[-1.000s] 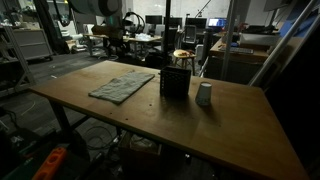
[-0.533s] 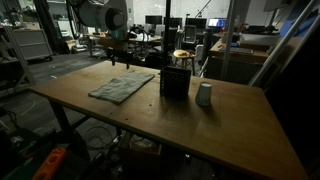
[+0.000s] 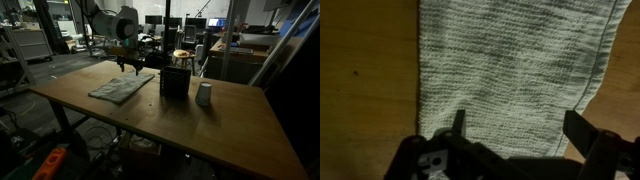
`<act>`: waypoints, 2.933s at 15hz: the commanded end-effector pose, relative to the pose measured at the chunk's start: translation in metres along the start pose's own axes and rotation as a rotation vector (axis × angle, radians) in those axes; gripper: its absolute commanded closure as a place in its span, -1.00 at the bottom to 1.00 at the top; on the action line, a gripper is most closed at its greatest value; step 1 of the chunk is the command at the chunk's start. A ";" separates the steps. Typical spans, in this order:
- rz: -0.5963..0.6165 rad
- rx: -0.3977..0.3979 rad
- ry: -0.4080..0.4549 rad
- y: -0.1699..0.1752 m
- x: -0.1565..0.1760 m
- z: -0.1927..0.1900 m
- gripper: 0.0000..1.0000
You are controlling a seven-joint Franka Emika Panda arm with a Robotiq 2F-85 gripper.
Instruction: Put the towel in the box
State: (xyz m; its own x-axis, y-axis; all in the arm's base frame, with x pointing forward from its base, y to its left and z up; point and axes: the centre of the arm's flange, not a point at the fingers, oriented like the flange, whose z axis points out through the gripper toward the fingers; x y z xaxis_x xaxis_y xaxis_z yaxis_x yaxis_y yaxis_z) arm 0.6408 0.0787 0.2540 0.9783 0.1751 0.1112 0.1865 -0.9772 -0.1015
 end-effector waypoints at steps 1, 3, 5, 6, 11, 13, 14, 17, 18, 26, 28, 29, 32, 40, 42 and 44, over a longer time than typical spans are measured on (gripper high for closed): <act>-0.024 0.025 0.013 -0.002 0.020 0.021 -1.00; -0.031 0.033 0.001 -0.007 0.021 0.030 -1.00; -0.044 0.038 -0.009 -0.012 0.021 0.041 -1.00; -0.053 0.041 -0.011 -0.015 0.020 0.043 -1.00; -0.099 0.057 -0.019 -0.030 0.014 0.050 -1.00; -0.112 0.060 -0.023 -0.034 0.012 0.050 -0.85; -0.116 0.063 -0.026 -0.036 0.011 0.050 -0.95; -0.120 0.057 -0.030 -0.034 0.009 0.053 -1.00; -0.119 0.050 -0.036 -0.032 0.010 0.057 -1.00; -0.095 0.054 -0.048 -0.023 0.005 0.061 0.43; -0.092 0.053 -0.046 -0.025 0.005 0.057 0.72; -0.092 0.053 -0.047 -0.027 0.004 0.053 0.88; -0.087 0.048 -0.039 -0.031 0.000 0.035 0.90; 0.002 -0.052 0.080 -0.006 -0.007 -0.078 0.86; 0.039 -0.091 0.129 0.010 -0.011 -0.113 0.86; 0.079 -0.128 0.166 0.027 -0.019 -0.147 0.86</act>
State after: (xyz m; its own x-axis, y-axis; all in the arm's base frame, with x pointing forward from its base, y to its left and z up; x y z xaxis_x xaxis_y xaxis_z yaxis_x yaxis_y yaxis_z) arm 0.6392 0.0547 0.3464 0.9625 0.1383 0.2335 0.1517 -0.9876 -0.0405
